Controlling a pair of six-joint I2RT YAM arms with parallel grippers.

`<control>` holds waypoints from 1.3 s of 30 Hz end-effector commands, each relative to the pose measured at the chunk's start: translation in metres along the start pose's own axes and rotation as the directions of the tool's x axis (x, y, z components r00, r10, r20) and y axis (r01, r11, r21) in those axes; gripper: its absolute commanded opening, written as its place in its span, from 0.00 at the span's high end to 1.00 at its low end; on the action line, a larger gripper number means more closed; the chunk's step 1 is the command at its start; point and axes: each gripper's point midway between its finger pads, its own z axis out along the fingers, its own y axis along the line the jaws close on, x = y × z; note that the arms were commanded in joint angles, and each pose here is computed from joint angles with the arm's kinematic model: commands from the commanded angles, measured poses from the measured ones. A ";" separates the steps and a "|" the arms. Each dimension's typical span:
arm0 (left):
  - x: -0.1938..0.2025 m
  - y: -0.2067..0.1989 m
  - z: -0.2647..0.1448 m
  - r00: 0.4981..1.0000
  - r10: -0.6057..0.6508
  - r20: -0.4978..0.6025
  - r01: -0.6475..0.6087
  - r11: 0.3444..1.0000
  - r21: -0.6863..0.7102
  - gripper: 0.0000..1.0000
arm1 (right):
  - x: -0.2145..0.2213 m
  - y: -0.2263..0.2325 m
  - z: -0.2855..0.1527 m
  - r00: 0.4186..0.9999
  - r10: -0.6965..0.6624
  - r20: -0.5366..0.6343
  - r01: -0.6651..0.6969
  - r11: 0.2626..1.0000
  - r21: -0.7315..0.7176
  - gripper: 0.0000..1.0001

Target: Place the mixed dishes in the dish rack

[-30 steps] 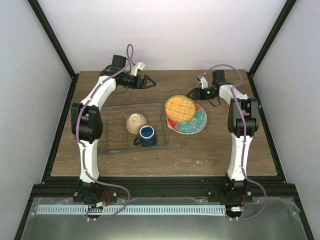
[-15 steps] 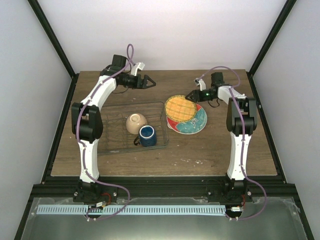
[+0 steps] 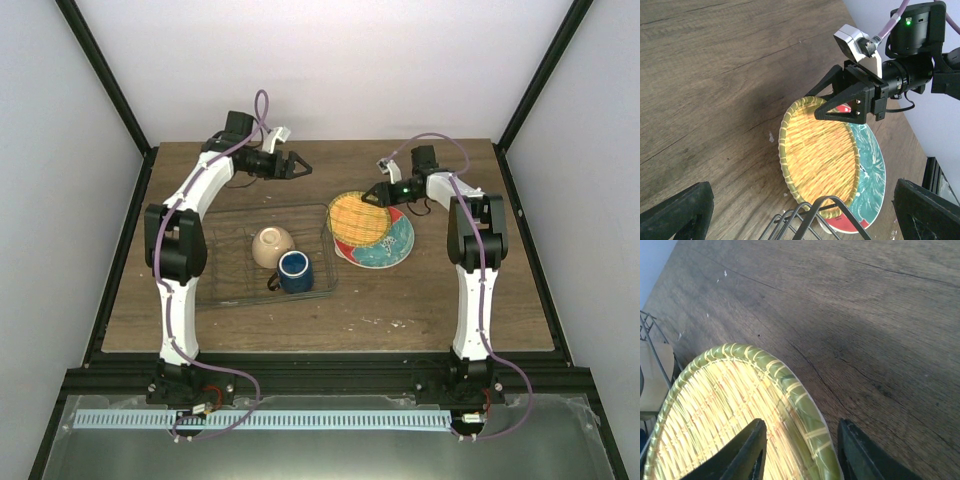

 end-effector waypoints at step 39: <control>0.009 -0.015 0.047 0.998 0.042 -0.048 -0.037 0.993 0.109 0.00 | -0.076 0.008 -0.076 0.975 -0.033 0.220 0.041 0.999 -0.034 0.96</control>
